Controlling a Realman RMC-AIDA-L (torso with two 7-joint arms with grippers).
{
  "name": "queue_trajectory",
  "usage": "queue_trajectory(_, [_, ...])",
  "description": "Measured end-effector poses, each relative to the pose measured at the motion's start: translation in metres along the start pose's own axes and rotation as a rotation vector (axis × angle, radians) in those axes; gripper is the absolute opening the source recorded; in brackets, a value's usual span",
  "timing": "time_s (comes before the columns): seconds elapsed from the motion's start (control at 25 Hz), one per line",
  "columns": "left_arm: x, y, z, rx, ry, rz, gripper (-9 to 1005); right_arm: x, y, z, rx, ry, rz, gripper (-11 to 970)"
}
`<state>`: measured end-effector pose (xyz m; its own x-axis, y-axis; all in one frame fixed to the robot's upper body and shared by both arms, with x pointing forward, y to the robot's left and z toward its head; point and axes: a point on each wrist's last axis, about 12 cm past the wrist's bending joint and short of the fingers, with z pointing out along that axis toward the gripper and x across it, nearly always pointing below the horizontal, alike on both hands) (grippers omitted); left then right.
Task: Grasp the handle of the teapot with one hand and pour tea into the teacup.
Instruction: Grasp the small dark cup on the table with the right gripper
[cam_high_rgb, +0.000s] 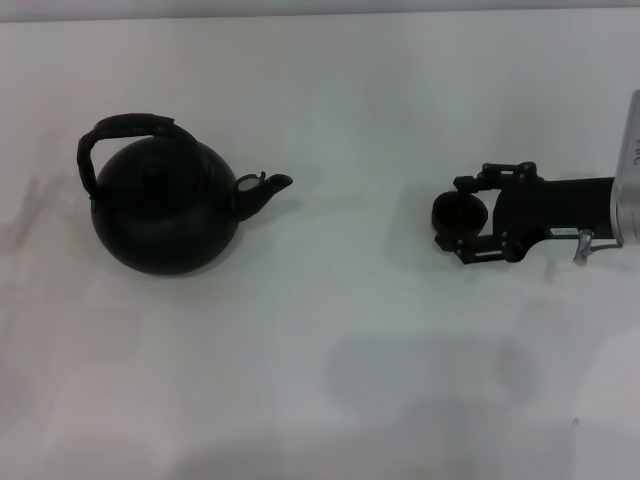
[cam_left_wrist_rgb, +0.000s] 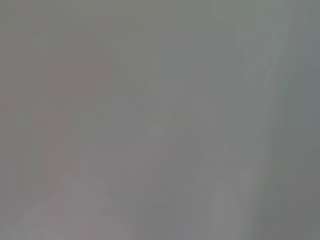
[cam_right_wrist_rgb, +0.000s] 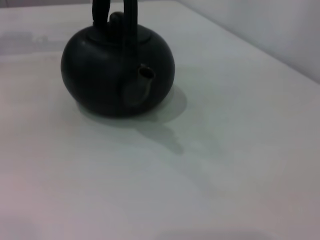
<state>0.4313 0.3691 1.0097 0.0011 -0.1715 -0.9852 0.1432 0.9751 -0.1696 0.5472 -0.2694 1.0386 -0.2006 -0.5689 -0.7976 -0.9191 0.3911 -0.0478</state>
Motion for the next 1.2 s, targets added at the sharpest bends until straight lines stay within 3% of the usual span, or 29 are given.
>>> queue_trajectory(1.2, [0.0004, -0.0001, -0.0002, -0.001, 0.002, -0.001, 875, -0.0029, -0.0006, 0.0037, 0.004, 0.008, -0.021, 830])
